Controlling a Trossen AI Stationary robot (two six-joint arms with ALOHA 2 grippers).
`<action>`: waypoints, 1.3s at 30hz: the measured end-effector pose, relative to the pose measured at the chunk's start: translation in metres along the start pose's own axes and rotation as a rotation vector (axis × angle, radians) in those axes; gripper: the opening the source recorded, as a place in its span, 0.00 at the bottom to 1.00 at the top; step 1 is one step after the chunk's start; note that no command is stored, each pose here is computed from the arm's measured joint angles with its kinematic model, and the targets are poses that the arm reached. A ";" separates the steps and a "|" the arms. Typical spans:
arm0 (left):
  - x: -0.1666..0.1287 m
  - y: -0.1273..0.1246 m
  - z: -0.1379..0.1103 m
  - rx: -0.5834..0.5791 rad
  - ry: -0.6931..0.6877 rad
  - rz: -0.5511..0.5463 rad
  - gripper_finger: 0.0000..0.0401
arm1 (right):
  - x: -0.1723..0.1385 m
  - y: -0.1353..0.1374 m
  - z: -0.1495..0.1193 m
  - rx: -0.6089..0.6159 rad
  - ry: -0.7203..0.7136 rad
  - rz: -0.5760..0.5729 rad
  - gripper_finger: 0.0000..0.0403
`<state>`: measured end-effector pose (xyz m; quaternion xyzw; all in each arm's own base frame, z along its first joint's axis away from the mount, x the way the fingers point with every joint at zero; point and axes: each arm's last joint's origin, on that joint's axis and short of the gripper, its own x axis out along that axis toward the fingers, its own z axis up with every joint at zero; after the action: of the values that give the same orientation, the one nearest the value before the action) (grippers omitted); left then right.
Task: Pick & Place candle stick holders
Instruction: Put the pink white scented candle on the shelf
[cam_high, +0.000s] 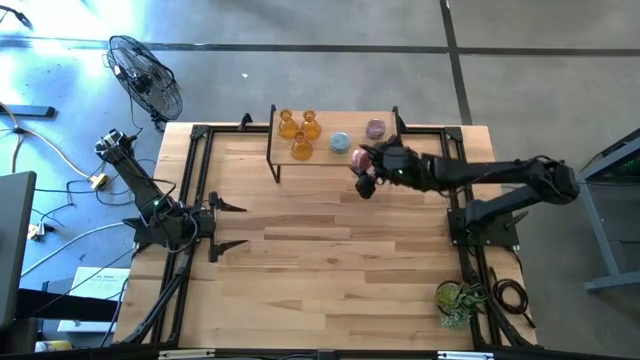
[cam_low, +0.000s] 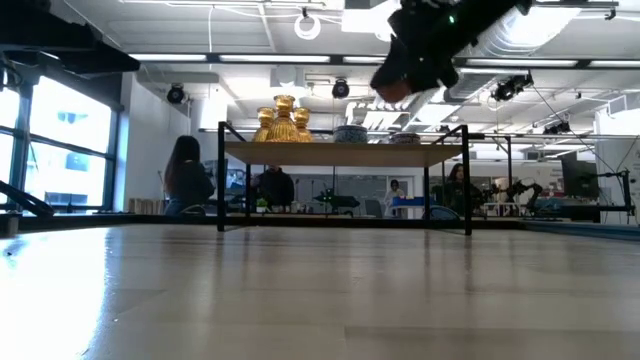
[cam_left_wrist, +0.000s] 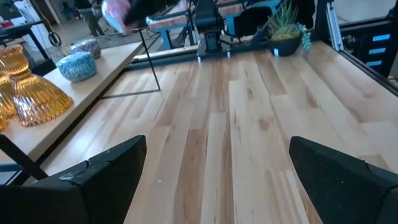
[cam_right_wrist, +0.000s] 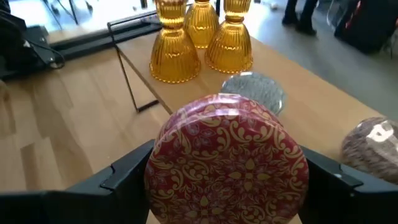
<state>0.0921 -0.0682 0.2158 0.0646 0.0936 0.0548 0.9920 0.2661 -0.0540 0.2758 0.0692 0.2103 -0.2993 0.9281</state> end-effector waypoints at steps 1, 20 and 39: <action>0.000 0.000 -0.001 0.001 0.004 -0.001 0.97 | -0.001 -0.001 0.009 0.003 0.025 -0.008 0.72; 0.000 -0.001 -0.002 0.009 0.016 -0.045 0.97 | 0.021 -0.066 0.023 0.286 0.390 -0.070 0.72; 0.000 -0.001 -0.002 0.016 0.015 -0.040 0.97 | 0.055 -0.059 0.063 0.259 0.734 -0.201 0.72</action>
<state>0.0919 -0.0691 0.2140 0.0704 0.1029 0.0349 0.9916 0.2939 -0.1468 0.3083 0.2668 0.4939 -0.3681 0.7411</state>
